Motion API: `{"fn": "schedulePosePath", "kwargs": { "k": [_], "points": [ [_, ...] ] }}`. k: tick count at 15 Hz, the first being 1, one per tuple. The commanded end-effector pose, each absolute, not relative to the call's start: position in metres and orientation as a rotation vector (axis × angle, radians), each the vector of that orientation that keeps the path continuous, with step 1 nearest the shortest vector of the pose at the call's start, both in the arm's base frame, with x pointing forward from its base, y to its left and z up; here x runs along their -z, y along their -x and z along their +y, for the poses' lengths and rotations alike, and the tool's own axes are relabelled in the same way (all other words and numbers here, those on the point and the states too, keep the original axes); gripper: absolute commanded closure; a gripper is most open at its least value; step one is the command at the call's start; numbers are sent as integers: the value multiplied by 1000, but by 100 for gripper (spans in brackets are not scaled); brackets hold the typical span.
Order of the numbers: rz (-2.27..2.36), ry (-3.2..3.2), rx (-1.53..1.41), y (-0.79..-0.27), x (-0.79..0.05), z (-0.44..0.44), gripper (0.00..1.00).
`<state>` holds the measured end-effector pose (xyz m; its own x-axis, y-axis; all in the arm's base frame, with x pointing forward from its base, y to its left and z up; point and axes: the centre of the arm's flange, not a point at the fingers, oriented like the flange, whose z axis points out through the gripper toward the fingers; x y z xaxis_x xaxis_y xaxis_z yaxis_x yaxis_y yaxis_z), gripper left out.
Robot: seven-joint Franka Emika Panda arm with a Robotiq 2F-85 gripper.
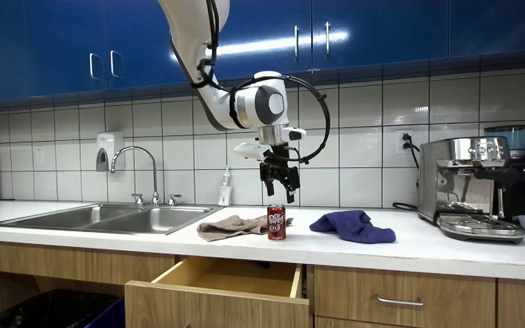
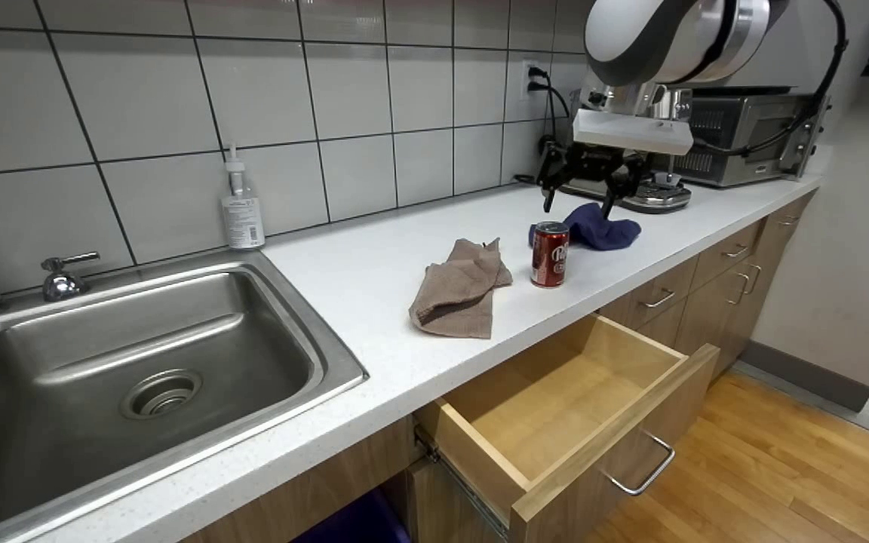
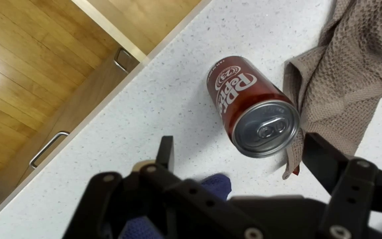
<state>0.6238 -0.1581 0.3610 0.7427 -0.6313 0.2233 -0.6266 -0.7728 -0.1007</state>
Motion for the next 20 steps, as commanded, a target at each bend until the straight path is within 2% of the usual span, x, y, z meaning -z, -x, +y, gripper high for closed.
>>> {"fn": "schedulePosePath", "kwargs": {
  "k": [1,20],
  "points": [
    [1030,2955,356,-649,-355,-159,0],
    [1009,2988,286,-664,-321,-153,0]
  ]
}}
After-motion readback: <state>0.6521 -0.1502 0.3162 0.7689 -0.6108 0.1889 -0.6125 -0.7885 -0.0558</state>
